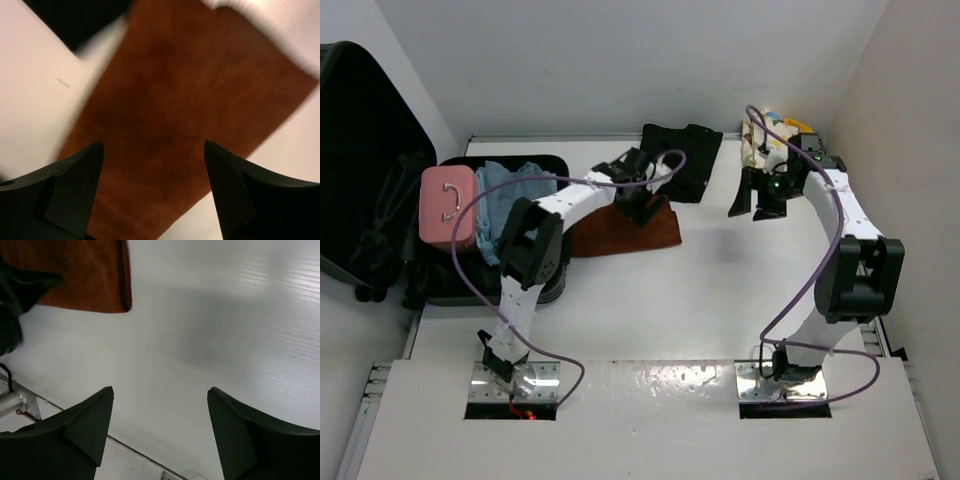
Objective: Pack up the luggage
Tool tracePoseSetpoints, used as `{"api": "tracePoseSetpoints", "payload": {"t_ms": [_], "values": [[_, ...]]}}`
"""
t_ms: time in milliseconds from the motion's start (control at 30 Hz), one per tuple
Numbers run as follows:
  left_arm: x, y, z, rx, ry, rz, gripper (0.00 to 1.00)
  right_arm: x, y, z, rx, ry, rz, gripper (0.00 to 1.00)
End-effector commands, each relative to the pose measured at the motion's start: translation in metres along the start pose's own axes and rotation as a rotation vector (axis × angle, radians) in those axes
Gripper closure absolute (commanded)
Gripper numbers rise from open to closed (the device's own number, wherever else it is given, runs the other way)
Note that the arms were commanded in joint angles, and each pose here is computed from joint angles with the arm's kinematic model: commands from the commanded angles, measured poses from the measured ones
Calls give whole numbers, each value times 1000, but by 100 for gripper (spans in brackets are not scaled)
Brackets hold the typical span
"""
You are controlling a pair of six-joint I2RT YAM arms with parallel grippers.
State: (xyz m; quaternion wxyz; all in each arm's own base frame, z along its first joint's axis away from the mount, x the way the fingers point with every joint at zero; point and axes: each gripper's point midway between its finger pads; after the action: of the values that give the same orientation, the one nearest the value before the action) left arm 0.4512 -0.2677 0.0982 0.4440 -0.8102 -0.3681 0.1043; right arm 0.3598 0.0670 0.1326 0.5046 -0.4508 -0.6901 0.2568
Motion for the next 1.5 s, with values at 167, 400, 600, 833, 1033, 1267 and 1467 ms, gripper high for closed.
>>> {"api": "tracePoseSetpoints", "payload": {"t_ms": [167,400,600,833,1033,1267,1467], "values": [[12,17,49,202,-244,-251,12,-15,-26,8,-62,55,28,24],[-9,51,118,396,-540,-153,17,-15,-29,12,-62,59,21,24],[-22,62,125,404,-537,-54,35,-12,-28,13,-40,57,10,24],[-33,21,84,203,-377,-18,86,-13,-32,24,-29,44,21,30],[-41,-86,44,-44,-231,-7,100,-10,-28,35,-3,-13,-9,30],[15,-197,107,-126,-189,-155,100,8,-26,50,22,-154,-85,31],[44,-231,179,-3,-270,-279,100,25,-16,61,54,-202,-135,31]]}}
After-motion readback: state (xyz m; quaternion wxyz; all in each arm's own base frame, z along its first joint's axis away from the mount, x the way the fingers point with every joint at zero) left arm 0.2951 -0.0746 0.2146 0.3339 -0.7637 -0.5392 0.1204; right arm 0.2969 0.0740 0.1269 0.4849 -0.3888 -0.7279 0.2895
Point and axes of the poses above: each gripper's point midway between its finger pads, its own y axis out along the fingers, its own x axis along the line the jaws close on, z = x × y, and after that the axes turned 4 degrees about y, right-handed
